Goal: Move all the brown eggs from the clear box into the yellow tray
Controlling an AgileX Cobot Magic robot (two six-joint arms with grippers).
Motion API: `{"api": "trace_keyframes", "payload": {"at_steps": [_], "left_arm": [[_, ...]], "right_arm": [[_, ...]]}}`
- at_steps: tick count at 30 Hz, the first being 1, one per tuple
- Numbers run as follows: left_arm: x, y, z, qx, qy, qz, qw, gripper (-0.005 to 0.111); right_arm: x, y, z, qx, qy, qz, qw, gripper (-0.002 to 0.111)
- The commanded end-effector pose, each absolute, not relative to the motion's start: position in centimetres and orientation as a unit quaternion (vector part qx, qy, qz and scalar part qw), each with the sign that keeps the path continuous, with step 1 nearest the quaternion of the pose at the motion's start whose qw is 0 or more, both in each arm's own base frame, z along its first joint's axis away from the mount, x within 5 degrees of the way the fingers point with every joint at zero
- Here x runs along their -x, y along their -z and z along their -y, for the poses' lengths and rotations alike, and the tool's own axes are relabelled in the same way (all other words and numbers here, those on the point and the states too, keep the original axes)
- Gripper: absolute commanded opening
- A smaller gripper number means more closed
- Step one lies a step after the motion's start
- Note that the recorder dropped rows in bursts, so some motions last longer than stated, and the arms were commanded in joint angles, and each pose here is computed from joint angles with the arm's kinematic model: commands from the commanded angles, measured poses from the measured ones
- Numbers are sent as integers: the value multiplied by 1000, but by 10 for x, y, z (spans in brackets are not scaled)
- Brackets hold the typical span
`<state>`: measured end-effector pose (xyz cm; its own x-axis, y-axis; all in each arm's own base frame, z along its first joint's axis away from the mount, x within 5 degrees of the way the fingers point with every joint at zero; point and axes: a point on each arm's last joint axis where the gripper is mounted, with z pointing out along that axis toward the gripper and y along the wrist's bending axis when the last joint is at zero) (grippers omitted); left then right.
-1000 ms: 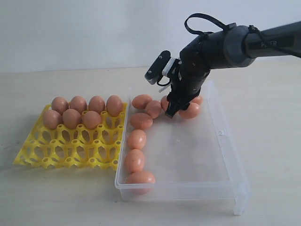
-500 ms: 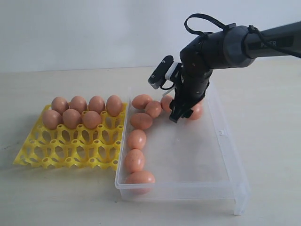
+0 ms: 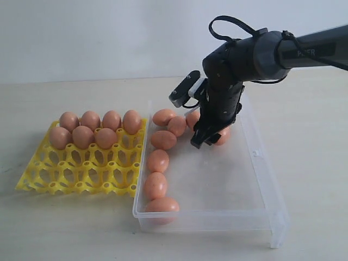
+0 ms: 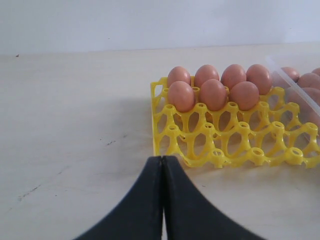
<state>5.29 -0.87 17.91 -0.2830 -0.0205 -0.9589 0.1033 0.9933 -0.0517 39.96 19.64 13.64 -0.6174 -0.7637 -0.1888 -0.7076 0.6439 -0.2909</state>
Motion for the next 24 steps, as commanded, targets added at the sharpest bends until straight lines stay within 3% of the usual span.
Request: {"api": "trace_keyframes", "payload": {"at_steps": [1, 20, 24], "left_arm": [[-53, -182, 8, -26, 51, -793, 606, 0], [-53, -182, 8, -26, 51, -793, 606, 0], [-53, -182, 8, -26, 51, -793, 606, 0]], "right_arm": [[-403, -140, -199, 348, 39, -922, 165, 62], [-407, -141, -198, 286, 22, -939, 188, 62], [-407, -143, -200, 382, 37, -904, 190, 62]]}}
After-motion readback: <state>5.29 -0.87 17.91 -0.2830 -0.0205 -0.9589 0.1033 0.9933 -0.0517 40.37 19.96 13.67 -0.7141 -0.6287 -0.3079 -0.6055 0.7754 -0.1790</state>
